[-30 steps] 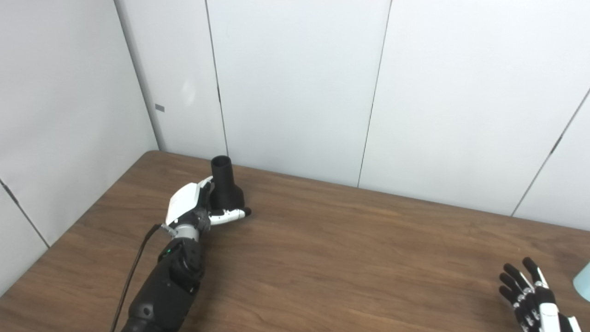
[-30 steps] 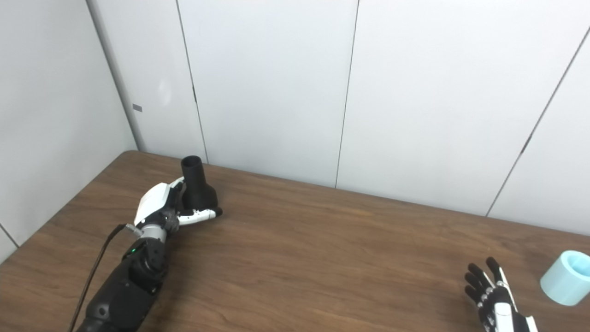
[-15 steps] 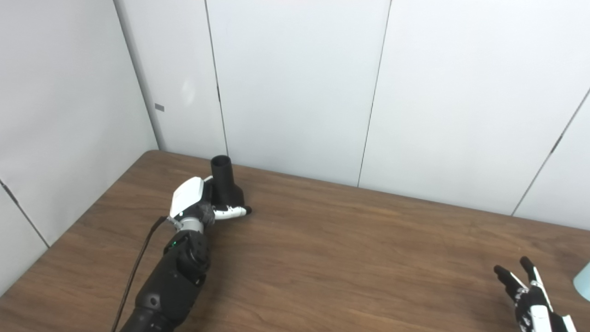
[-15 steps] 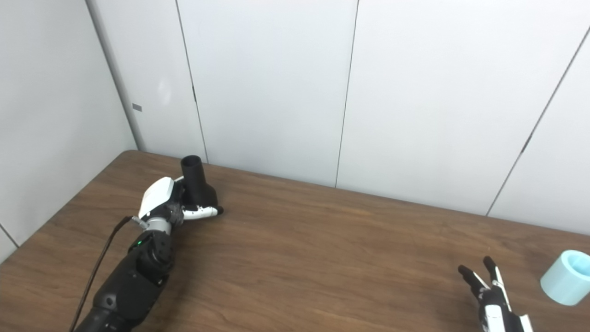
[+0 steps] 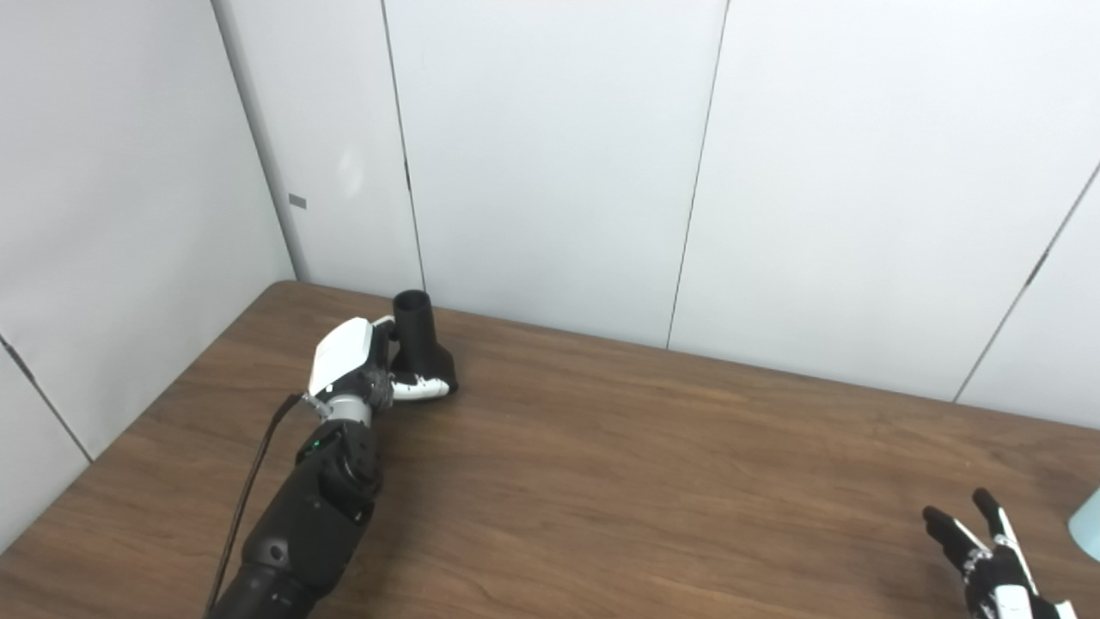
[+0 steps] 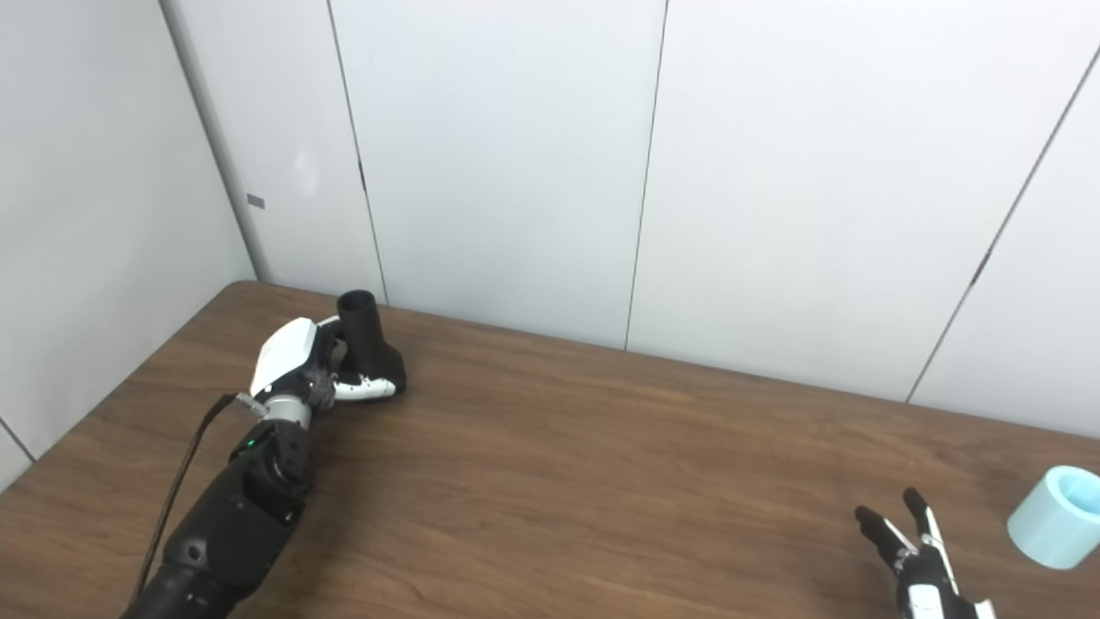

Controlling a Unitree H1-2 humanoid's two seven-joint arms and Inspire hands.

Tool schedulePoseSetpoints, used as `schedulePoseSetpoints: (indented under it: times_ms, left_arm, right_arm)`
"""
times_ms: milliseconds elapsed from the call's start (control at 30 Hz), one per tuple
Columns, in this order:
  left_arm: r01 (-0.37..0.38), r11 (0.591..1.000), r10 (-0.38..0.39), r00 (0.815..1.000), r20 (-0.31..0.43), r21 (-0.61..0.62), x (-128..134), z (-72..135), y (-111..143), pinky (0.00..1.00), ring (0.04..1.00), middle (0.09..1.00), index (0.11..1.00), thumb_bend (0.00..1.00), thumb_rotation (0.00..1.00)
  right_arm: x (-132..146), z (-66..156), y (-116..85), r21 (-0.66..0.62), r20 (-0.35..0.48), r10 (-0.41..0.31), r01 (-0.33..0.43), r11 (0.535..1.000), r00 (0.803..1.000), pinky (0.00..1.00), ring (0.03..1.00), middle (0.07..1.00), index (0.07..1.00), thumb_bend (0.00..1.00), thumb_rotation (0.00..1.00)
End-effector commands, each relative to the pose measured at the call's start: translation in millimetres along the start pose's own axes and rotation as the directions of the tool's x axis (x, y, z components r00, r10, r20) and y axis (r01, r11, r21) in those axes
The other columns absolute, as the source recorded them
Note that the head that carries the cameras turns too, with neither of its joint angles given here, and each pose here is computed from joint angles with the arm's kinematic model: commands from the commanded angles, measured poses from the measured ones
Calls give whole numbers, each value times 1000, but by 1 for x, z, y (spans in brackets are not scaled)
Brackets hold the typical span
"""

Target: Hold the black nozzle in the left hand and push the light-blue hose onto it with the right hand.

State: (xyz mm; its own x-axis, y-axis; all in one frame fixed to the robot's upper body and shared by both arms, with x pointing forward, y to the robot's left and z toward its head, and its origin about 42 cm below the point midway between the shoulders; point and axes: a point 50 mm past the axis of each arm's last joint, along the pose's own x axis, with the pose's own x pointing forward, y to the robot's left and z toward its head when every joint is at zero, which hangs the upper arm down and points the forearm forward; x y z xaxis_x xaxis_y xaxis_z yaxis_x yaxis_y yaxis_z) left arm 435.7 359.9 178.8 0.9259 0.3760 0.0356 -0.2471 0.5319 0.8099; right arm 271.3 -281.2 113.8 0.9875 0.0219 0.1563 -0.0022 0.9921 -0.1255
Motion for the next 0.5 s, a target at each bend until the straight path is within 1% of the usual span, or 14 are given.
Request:
schedulePoseSetpoints:
  times_ms: [0, 33, 67, 100, 133, 167, 233, 367, 400, 433, 467]
  left_arm:
    - [-12, 997, 14, 1000, 22, -73, 7, 9, 3, 582, 683, 696, 681, 826, 76]
    - [-16, 994, 19, 1000, 24, -107, 7, 7, 3, 524, 606, 641, 647, 801, 31]
    - [-20, 990, 25, 999, 31, -136, 7, 7, 2, 493, 565, 555, 587, 664, 15]
    - [-24, 987, 30, 999, 37, -157, 7, 5, 2, 475, 535, 503, 546, 579, 6]
    - [-25, 986, 32, 999, 41, -167, 7, 4, 2, 477, 492, 495, 521, 542, 3]
    - [-24, 985, 32, 998, 45, -172, 7, 3, 1, 488, 475, 501, 494, 519, 1]
    - [-20, 985, 30, 998, 52, -171, 7, 2, 1, 492, 468, 507, 477, 506, 0]
    - [-14, 990, 23, 998, 61, -144, 8, 0, -1, 495, 468, 508, 470, 502, 0]
    - [-13, 990, 21, 998, 60, -137, 8, 1, -2, 499, 469, 508, 470, 502, 0]
    - [-13, 991, 21, 998, 60, -135, 8, 1, -2, 502, 470, 506, 472, 502, 0]
    - [-13, 991, 21, 998, 60, -135, 8, 1, -2, 503, 471, 505, 473, 502, 0]
  right_arm:
    - [-22, -19, -1, -6, -73, -11, 11, 1000, 997, 939, 883, 835, 982, 395, 1000]
    - [-22, -19, -1, -5, -72, -12, 11, 1000, 997, 937, 883, 839, 981, 390, 1000]
    - [-22, -19, 0, -5, -70, -11, 11, 1000, 997, 936, 882, 838, 980, 390, 1000]
    - [-22, -18, 0, -6, -66, -10, 10, 1000, 998, 925, 879, 830, 978, 389, 1000]
    - [-22, -18, 0, -9, -65, -10, 10, 1000, 998, 919, 877, 825, 976, 386, 1000]
    - [-22, -18, 0, -9, -65, -10, 9, 1000, 998, 913, 876, 816, 974, 391, 1000]
    - [-22, -17, 1, -4, -65, -9, 8, 1000, 998, 910, 875, 808, 974, 397, 1000]
    - [-22, -18, 1, 8, -66, -6, 7, 1000, 998, 910, 871, 824, 973, 403, 1000]
    - [-22, -19, 1, 13, -62, -5, 5, 1000, 998, 909, 869, 835, 973, 399, 1000]
    - [-22, -19, 2, 14, -61, -4, 5, 1000, 998, 909, 859, 879, 972, 395, 1000]
    - [-22, -19, 2, 14, -60, -3, 4, 1000, 998, 907, 856, 878, 969, 396, 1000]
